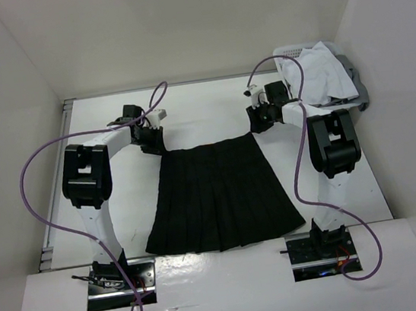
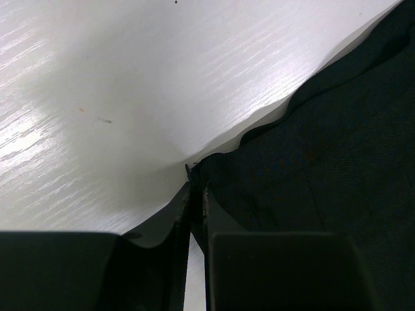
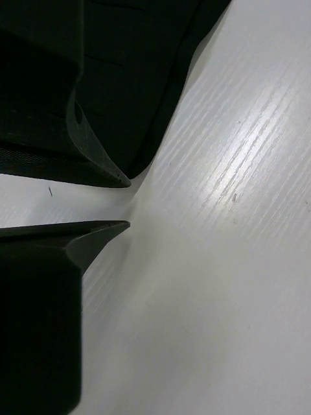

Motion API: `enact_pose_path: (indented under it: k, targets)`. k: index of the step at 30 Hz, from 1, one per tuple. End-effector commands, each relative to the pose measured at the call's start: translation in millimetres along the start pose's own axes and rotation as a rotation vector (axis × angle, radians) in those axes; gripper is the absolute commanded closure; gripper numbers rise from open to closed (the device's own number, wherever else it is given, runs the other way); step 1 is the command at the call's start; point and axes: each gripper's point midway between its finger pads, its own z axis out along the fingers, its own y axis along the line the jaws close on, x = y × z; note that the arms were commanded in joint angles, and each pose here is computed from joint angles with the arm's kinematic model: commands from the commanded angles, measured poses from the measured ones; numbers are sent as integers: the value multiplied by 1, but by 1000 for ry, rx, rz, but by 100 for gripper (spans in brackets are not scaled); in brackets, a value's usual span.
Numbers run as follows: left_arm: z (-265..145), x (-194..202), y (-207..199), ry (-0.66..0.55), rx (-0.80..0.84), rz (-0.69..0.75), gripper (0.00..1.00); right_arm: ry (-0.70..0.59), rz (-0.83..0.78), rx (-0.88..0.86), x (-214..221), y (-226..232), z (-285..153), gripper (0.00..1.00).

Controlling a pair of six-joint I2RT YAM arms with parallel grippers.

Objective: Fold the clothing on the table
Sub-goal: Fold the skirt

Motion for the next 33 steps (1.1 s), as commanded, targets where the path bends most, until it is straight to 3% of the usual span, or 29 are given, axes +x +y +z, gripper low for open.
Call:
enact_pose_path:
  k: [1,17,33]
  targets:
    - [9,7,-1,37,8,28,86,-28,-28,-25,-9,3,0,68]
    - [8,9,-2,45,9,33,86,-51,-5,-119,-10,10,-12,61]
    - [9,11,-6,56,15,36,86,-81,48,-204,-5,4,-27,60]
